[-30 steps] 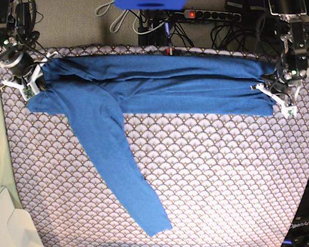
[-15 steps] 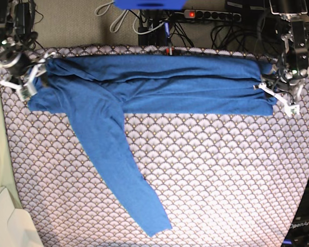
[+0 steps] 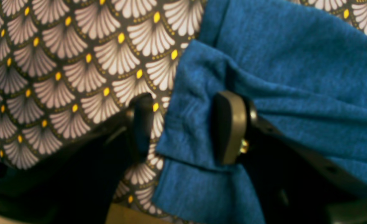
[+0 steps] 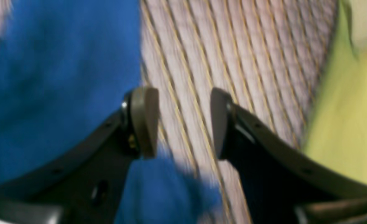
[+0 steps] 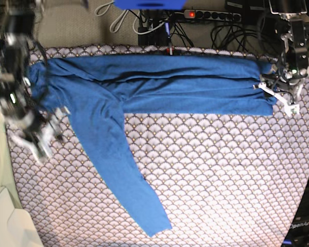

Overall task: Fold the T-shirt properly
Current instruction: 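Release the shirt and move the right gripper to the trailing sleeve, then grasp the trailing blue sleeve with the right gripper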

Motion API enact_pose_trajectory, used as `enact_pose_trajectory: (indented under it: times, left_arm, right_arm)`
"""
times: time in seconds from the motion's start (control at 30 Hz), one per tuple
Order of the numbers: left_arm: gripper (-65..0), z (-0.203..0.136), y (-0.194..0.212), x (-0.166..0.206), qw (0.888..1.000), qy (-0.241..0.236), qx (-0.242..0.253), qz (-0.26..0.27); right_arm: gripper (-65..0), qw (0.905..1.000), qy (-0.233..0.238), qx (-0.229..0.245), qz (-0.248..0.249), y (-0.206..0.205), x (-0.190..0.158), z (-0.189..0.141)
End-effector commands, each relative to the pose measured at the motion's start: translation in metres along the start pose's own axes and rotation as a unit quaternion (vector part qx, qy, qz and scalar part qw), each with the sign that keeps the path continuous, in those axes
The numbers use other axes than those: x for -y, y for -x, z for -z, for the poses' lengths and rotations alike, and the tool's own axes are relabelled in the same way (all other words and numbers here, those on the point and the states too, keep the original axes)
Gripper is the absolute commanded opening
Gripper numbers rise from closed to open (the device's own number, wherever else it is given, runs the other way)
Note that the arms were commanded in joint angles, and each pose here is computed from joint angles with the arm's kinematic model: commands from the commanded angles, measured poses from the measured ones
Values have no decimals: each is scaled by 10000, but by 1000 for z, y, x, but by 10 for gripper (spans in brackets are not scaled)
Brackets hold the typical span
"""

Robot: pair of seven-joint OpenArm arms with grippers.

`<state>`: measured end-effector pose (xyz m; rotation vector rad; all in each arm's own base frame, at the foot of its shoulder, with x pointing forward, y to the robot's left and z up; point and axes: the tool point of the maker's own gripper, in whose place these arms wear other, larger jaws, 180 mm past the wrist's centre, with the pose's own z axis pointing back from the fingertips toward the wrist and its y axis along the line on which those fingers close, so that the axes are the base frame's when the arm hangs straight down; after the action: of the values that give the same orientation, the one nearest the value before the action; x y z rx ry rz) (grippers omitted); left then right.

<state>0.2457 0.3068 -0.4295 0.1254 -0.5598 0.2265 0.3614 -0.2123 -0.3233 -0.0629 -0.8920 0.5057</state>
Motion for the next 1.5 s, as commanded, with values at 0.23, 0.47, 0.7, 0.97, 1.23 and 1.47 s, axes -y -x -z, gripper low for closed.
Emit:
enact_pose_trajectory:
  times: [0.23,0.47,0.7,0.97,1.23,1.47]
  left_arm:
    - [-327,1,17,2,9993,73,-359,32]
    - [-327,1,16,3,9994,81,-346,24]
    - [-327,1,14,4,9995,82,-310,19]
    - [-327,2,12,4,9996,86,-271,2]
    - [-327,2,12,4,9996,81,-271,-4]
    - [-327,2,10,4,9996,78,-253,-11]
  right_arm:
    - [-368,9986,-430,135,281,-74,8,69]
    - [-367,9897,-714,402,1175,-82,11,117]
    - [-369,9862,-185,360,1602,-58,14,146]
    - [-369,9885,-24,410,1454,-63,-8,157]
    - [-369,9880,-56,428,1480,-64,-12,157]
    - [-368,9882,-68,344,1494,-53,-15,158]
